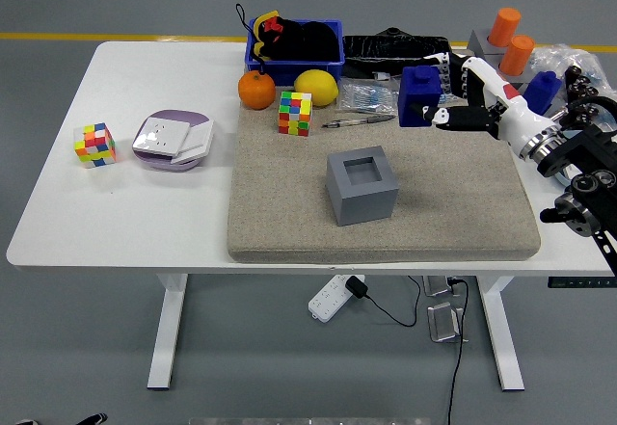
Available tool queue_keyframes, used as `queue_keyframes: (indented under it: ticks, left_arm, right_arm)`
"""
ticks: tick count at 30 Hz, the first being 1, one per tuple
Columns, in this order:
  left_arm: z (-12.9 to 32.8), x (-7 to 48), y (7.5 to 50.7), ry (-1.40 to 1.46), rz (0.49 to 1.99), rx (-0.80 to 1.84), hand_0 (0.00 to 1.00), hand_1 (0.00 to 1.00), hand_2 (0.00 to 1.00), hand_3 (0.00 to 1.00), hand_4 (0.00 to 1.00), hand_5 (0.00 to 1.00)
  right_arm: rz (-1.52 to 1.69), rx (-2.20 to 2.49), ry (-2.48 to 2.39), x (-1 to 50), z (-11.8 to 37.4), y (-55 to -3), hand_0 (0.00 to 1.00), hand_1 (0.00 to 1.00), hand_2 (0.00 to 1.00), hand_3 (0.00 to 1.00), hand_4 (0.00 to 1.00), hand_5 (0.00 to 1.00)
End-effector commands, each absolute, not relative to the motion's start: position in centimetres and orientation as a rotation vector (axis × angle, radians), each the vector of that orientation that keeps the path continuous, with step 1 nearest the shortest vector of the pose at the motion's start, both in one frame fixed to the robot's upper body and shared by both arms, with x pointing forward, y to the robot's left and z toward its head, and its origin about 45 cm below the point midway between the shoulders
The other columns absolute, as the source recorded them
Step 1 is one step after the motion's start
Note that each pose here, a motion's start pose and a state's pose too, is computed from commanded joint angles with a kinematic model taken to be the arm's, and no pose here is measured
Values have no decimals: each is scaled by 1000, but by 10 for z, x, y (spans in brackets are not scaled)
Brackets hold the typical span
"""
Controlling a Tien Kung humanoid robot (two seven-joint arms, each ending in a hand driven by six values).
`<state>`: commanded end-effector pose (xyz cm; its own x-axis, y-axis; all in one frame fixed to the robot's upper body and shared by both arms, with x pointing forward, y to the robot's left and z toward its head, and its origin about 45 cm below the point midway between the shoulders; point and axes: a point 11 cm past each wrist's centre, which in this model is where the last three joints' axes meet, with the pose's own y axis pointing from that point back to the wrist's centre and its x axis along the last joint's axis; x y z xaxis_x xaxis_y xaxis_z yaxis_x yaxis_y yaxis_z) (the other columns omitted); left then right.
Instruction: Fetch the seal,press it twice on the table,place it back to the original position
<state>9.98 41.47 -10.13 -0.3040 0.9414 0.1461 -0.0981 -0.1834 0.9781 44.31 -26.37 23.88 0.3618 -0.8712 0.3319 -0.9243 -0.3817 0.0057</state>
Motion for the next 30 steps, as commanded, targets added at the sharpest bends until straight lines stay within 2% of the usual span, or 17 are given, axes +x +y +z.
queue_keyframes:
  ticks: [8, 16, 23, 30]
  left_arm:
    - [-101, 101, 415, 1239, 1613, 1078, 813, 805, 773, 814, 701, 430]
    - [-102, 99, 414, 1243, 1610, 1082, 813, 805, 774, 814, 701, 430]
    - [-103, 99, 411, 1246, 1607, 1077, 813, 805, 774, 814, 701, 428]
    - [-103, 99, 411, 1249, 1608, 1075, 812, 805, 774, 814, 701, 430]
  right_arm:
    - [294, 2275, -1680, 428, 191, -306, 572, 428, 419, 432, 697, 2]
    - [151, 2179, -1693, 405, 138, -321, 573, 428, 417, 432, 697, 2]
    - [77, 2139, -1692, 392, 111, -323, 574, 427, 416, 428, 692, 2]
    - [58, 2132, -1693, 388, 106, -324, 574, 427, 416, 425, 692, 2]
